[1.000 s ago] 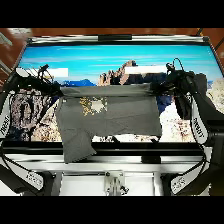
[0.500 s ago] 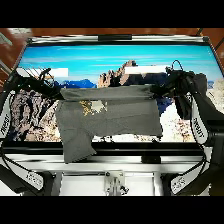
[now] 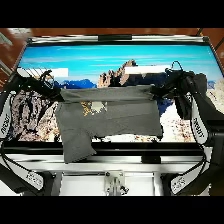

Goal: Fold the shirts.

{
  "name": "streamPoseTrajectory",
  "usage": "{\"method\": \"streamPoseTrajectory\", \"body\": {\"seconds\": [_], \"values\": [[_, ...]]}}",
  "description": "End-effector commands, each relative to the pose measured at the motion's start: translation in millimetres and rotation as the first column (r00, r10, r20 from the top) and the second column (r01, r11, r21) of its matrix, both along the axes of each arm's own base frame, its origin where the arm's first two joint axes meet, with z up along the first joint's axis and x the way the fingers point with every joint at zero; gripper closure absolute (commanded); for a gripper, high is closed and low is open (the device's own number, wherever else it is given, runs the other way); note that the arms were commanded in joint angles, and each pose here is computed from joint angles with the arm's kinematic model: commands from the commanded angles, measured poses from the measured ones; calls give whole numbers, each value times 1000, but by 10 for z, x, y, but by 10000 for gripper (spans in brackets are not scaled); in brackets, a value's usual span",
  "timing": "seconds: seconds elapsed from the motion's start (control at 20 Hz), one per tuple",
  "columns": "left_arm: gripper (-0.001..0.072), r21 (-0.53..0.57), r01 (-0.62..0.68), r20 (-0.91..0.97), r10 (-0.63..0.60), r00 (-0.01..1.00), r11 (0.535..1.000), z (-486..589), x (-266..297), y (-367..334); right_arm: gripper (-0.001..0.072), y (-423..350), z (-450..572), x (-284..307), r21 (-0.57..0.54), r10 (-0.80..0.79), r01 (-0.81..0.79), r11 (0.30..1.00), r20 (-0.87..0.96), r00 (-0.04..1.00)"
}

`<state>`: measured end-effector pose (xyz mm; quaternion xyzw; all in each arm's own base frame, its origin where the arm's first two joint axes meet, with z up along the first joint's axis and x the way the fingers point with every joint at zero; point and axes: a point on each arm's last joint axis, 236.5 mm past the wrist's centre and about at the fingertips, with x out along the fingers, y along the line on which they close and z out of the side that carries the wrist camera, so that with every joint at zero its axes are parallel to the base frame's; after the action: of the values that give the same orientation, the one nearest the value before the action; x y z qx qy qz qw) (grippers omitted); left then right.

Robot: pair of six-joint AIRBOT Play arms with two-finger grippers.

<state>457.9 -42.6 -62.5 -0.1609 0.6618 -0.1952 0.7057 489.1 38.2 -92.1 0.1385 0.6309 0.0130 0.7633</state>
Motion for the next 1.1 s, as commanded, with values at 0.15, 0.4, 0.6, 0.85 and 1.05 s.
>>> {"method": "streamPoseTrajectory", "body": {"seconds": [0.15,0.4,0.6,0.85,1.05], "values": [[676,5,-4,-22,4,1000,1000,-54,-28,10,652,20,-6,-61,8,3,-3,1000,-26,1000],[519,-1,-16,-37,16,999,1000,-84,-29,8,327,15,17,-108,6,29,-29,1000,-45,999],[93,-5,-38,-20,38,999,999,326,18,113,250,-123,478,-103,-21,85,-86,996,-4,996],[111,-14,-10,-52,10,999,1000,952,-352,229,92,-657,925,-760,0,82,-83,997,-166,983],[110,-40,-76,-149,69,986,996,781,-1073,176,92,-957,912,-1407,50,34,-22,999,-252,967]]}}
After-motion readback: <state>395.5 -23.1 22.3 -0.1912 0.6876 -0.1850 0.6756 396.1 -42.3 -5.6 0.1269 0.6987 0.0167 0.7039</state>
